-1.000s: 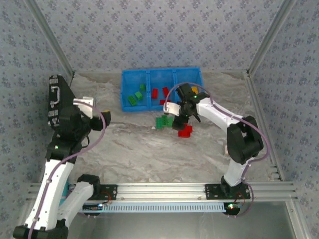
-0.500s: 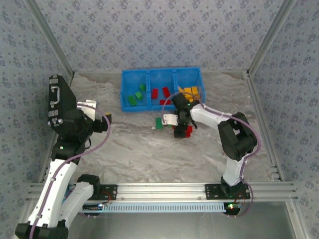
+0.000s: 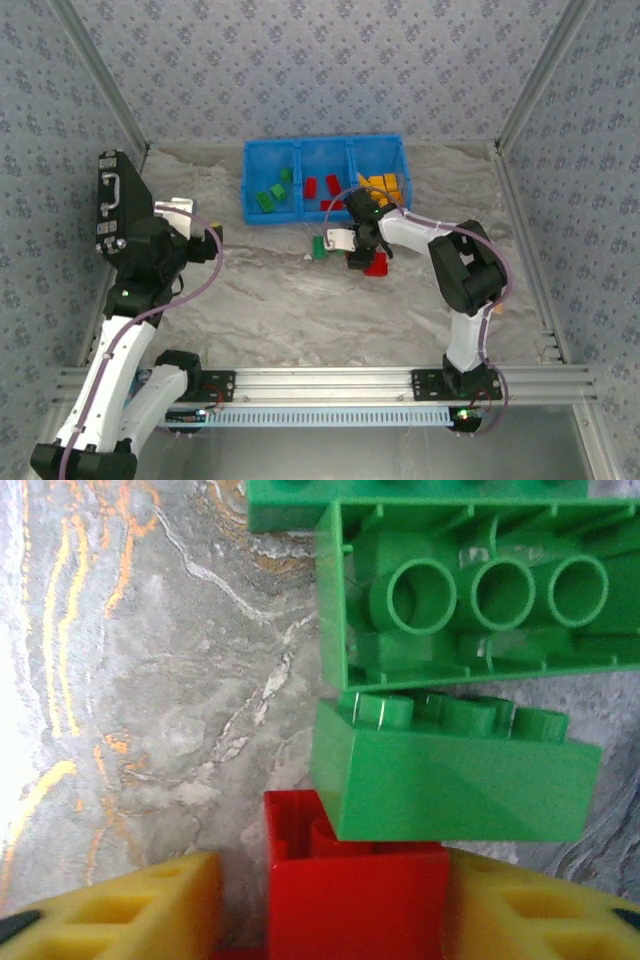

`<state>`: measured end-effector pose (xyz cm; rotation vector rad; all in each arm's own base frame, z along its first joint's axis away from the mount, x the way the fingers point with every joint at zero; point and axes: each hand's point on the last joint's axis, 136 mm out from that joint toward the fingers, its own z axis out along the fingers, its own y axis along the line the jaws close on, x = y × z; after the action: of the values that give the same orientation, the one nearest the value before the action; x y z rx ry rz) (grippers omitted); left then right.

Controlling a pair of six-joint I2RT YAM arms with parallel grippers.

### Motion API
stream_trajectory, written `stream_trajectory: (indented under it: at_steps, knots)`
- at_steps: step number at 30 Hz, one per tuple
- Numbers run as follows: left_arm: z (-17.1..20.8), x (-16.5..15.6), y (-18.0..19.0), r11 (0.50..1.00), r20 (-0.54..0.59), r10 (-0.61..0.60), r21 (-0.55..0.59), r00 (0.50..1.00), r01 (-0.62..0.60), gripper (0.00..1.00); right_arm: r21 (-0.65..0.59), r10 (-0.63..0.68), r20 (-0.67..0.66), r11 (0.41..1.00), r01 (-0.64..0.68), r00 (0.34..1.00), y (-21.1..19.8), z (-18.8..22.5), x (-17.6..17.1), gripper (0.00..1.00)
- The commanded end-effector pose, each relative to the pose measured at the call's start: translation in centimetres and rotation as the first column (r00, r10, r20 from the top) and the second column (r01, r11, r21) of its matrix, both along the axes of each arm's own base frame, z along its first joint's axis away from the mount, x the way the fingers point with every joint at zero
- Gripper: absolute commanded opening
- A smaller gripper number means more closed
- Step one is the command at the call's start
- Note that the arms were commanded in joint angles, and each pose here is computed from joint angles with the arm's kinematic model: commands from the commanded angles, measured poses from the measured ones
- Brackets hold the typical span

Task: Sort the legos into containers by color
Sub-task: Pick up the lego from the center of the table, then place the lego in the container.

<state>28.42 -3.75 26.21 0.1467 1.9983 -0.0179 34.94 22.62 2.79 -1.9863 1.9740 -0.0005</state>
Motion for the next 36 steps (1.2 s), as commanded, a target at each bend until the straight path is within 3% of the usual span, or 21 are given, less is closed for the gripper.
stream_trajectory:
  at_steps: [1,11,16,22,28,36]
  knots:
    - [1.0,0.4,0.2,1.0,0.041,0.004,0.017,0.999,-0.004,0.91,-0.014,0.007,-0.018,1.0,-0.007,1.0,-0.2,-0.3,0.1,0.44]
    - [0.8,0.5,0.4,1.0,0.047,0.012,0.02,0.999,-0.013,0.91,-0.043,-0.014,-0.015,0.999,0.013,1.0,-0.5,3.6,-2.3,0.34]
    - [0.5,0.6,0.2,1.0,0.039,0.006,0.015,0.999,-0.006,0.91,0.065,-0.042,0.088,0.997,0.037,0.995,1.7,8.8,-1.4,0.33]
    - [0.0,0.3,0.0,1.0,0.04,-0.002,-0.007,0.999,0.003,0.92,0.194,-0.072,0.225,0.981,0.027,0.972,5.0,13.9,3.7,0.33]
    - [0.0,0.1,0.2,1.0,0.047,0.004,-0.001,0.999,-0.004,0.91,0.293,-0.169,0.332,0.954,0.07,0.928,7.8,15.4,11.1,0.32]
    - [0.9,-0.8,0.5,1.0,0.096,0.013,-0.003,0.995,-0.013,0.91,0.29,-0.258,0.329,0.943,0.163,0.908,9.7,11.3,17.6,0.35]
